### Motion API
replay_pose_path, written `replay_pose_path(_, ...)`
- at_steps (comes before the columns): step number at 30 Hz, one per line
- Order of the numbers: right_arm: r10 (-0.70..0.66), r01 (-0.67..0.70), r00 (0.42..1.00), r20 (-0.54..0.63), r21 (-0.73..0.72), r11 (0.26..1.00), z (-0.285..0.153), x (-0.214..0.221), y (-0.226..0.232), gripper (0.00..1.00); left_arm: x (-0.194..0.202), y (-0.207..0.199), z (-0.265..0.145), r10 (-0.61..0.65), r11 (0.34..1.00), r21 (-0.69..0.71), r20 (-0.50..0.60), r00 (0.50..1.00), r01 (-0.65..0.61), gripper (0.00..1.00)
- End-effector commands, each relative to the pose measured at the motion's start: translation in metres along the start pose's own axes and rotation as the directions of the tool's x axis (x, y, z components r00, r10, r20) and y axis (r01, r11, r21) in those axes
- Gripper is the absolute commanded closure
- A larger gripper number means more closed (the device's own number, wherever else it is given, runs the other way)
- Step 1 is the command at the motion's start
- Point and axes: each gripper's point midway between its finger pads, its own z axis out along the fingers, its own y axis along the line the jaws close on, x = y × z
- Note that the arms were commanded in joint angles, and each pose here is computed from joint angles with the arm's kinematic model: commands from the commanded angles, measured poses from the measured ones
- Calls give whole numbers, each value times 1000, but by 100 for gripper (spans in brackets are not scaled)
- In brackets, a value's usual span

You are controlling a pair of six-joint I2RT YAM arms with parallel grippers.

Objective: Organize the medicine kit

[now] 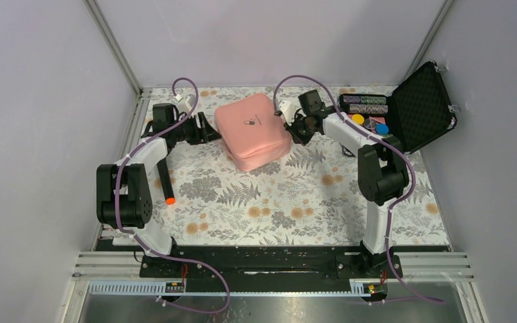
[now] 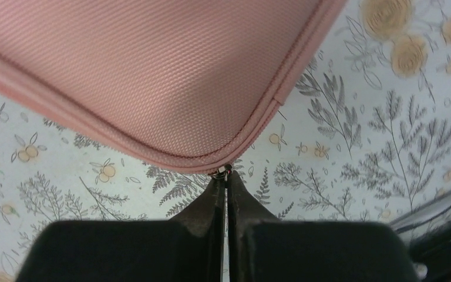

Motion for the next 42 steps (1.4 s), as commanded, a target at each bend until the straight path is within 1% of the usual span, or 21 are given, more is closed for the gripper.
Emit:
replay_pose_path(1, 223, -227, 974, 45, 254, 940, -27, -10, -32, 100, 1, -9, 4, -36, 998, 50, 9, 999, 36, 43)
replay_pose_path(3, 257, -262, 965, 58, 333, 906, -29, -4, -38, 100, 10, -15, 12, -56, 996, 73, -20, 998, 57, 45)
replay_pose_path(7, 185, -188, 981, 53, 460, 868, -27, 1, -39, 100, 21, -22, 23, -64, 994, 90, -57, 996, 69, 47)
replay_pose_path(8, 173, -184, 983, 67, 474, 861, -27, -2, -38, 100, 23, -24, 24, -62, 993, 93, -63, 996, 68, 47)
replay_pose_path(9, 167, -180, 984, 69, 460, 869, -27, -2, -34, 100, 24, -27, 25, -58, 993, 97, -66, 996, 64, 47)
replay_pose_path(11, 156, -169, 986, 64, 414, 895, -26, -6, -24, 100, 26, -30, 27, -52, 993, 101, -71, 996, 59, 48)
replay_pose_path(14, 183, -193, 981, 63, 312, 930, -32, -12, -4, 100, 26, -32, 27, -43, 993, 105, -71, 997, 51, 48)
replay_pose_path(15, 194, -203, 979, 60, 253, 946, -35, -15, 6, 97, 25, -32, 26, -37, 993, 106, -68, 997, 44, 48)
replay_pose_path(18, 180, -181, 983, 17, 24, 983, -45, -22, 47, 79, 22, -33, 26, -18, 994, 108, -61, 998, 24, 48)
replay_pose_path(19, 160, -159, 987, 6, -56, 986, -49, -21, 59, 71, 20, -34, 25, -9, 994, 110, -56, 998, 15, 48)
replay_pose_path(20, 134, -131, 991, 10, -141, 981, -53, -21, 71, 65, 19, -35, 24, -2, 994, 111, -53, 999, 8, 48)
replay_pose_path(21, 113, -110, 994, 9, -175, 978, -57, -19, 74, 60, 17, -36, 23, 4, 993, 114, -51, 999, 2, 48)
replay_pose_path(23, 79, -72, 997, 25, -223, 972, -62, -13, 71, 51, 15, -39, 22, 20, 992, 123, -51, 999, -13, 48)
replay_pose_path(24, 86, -74, 996, 38, -240, 968, -65, -14, 67, 50, 15, -40, 21, 25, 992, 128, -53, 998, -18, 48)
replay_pose_path(27, 141, -116, 987, 75, -277, 954, -71, -15, 47, 46, 15, -43, 20, 39, 990, 141, -54, 998, -31, 48)
replay_pose_path(30, 199, -166, 975, 98, -275, 947, -67, -14, 22, 44, 13, -47, 18, 52, 986, 158, -50, 997, -43, 48)
replay_pose_path(33, 192, -152, 974, 121, -281, 948, -60, -11, 4, 43, 12, -52, 17, 67, 981, 185, -43, 997, -58, 48)
replay_pose_path(35, 139, -88, 979, 146, -312, 946, -55, -9, 2, 41, 11, -55, 16, 75, 977, 202, -40, 996, -66, 47)
replay_pose_path(39, -42, 125, 972, 232, -354, 927, -45, -9, 5, 34, 10, -61, 14, 95, 969, 233, -34, 995, -84, 47)
replay_pose_path(40, -77, 161, 967, 244, -347, 924, -41, -9, 2, 33, 10, -62, 13, 101, 967, 237, -32, 994, -90, 47)
replay_pose_path(42, -100, 182, 965, 243, -340, 923, -33, -10, -6, 33, 9, -64, 11, 116, 965, 239, -27, 993, -106, 47)
